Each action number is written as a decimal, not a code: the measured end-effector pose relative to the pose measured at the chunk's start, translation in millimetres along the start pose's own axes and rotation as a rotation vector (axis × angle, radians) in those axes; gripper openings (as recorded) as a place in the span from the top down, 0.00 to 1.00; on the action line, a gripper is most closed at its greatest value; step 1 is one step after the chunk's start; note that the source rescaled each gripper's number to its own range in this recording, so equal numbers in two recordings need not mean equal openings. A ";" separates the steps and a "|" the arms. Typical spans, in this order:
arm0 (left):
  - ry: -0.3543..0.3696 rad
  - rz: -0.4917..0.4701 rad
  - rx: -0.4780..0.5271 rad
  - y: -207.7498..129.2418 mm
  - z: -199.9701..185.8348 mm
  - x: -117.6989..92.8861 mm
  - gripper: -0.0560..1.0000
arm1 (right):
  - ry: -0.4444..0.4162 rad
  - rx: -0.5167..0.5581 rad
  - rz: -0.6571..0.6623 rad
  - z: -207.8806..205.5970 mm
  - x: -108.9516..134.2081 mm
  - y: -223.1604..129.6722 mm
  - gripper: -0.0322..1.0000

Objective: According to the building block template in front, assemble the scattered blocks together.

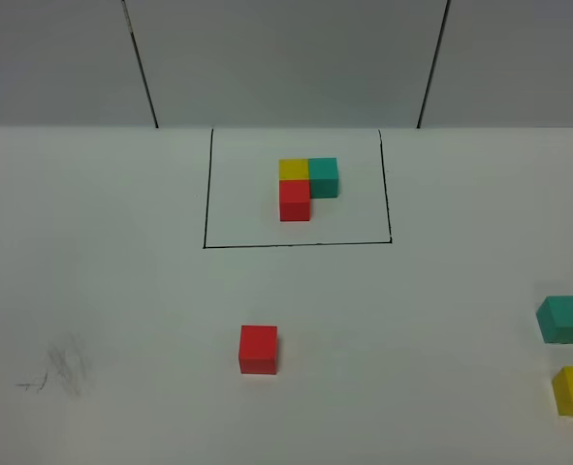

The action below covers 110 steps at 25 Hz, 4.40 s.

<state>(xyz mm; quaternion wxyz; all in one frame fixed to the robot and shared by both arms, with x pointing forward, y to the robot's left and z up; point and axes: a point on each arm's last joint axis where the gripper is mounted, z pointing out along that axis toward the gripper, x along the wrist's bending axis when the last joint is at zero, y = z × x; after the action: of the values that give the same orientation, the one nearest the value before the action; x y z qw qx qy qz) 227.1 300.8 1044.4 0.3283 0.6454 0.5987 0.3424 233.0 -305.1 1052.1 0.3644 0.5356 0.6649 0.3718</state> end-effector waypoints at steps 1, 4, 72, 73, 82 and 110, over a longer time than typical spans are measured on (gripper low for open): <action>0.000 0.000 0.000 0.0 0.0 0.0 0.17 | 0.000 0.006 0.001 0.9 0.0 0.5 0.96; 0.000 0.000 0.000 0.0 0.0 0.0 0.17 | 0.006 0.052 0.004 7.1 0.4 3.9 0.96; 0.000 0.001 0.000 0.0 0.0 0.0 0.17 | -0.161 0.845 0.271 230.0 -14.1 52.3 0.89; 0.000 0.001 0.000 0.0 0.0 0.0 0.17 | -0.155 0.856 0.264 232.0 -13.7 50.8 0.88; 0.000 0.001 0.000 0.0 0.0 0.0 0.17 | -0.107 0.924 0.233 250.6 -9.7 37.4 0.88; 0.000 0.004 0.000 0.0 0.0 0.0 0.17 | -0.108 0.942 0.222 264.6 -9.4 28.3 0.01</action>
<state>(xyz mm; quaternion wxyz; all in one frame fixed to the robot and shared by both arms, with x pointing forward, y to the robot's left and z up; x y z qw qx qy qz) 227.1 300.8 1044.4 0.3276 0.6466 0.5974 0.3430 480.7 -282.6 956.7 0.0743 0.7286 0.6798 0.0389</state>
